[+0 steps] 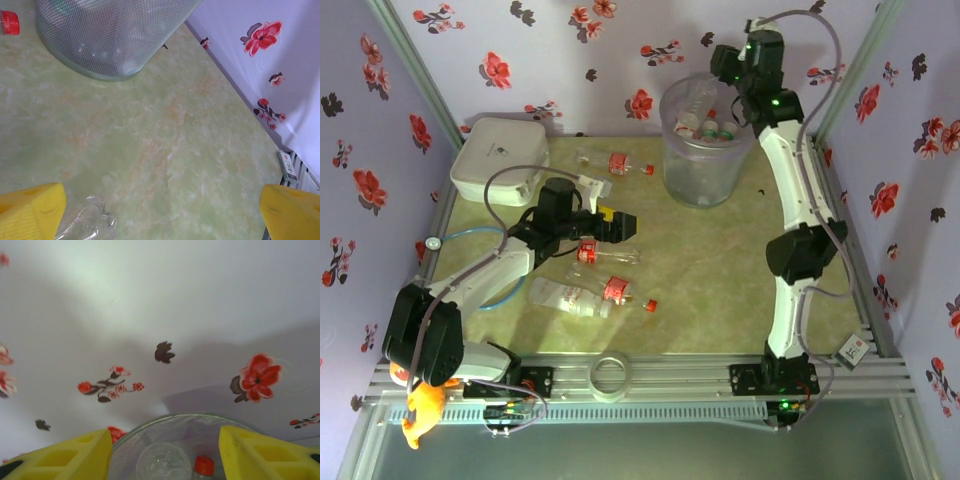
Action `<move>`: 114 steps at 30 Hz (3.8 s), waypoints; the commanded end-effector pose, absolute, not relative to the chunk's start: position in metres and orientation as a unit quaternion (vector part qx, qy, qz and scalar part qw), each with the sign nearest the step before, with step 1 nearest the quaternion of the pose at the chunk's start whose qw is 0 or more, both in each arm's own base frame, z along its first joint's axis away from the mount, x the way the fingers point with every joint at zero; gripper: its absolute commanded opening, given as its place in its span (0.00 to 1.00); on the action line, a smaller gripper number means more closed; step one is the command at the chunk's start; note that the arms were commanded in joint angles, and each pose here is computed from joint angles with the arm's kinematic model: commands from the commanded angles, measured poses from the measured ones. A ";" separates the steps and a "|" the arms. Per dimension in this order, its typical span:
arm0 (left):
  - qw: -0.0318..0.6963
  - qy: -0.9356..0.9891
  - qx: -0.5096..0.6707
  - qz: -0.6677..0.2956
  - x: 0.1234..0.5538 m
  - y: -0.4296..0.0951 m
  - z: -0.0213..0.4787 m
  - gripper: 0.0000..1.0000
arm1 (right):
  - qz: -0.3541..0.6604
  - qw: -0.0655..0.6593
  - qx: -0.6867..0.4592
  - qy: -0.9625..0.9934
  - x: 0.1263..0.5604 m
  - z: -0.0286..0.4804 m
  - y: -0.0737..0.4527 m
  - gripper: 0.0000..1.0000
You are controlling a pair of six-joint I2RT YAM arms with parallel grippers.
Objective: Put the plastic bottles in the bin
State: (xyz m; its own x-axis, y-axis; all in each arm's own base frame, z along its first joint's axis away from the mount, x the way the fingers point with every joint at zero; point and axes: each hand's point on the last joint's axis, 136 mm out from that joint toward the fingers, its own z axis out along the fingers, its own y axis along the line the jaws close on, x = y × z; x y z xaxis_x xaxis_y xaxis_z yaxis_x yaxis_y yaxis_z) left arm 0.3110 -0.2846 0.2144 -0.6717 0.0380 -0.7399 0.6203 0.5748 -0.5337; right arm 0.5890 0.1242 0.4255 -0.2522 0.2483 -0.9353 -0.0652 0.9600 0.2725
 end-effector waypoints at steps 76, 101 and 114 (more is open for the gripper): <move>0.202 0.955 0.202 -0.076 0.322 -0.178 0.159 1.00 | 0.186 0.383 -0.123 0.896 0.329 0.286 0.154 0.71; 0.234 0.932 -0.227 -0.157 0.285 -0.062 0.140 0.91 | 0.163 0.226 -0.531 0.801 0.301 0.107 0.387 0.86; 0.225 0.934 -0.221 -0.166 0.290 -0.067 0.128 0.91 | 0.193 0.174 -0.527 0.809 0.303 0.057 0.411 0.86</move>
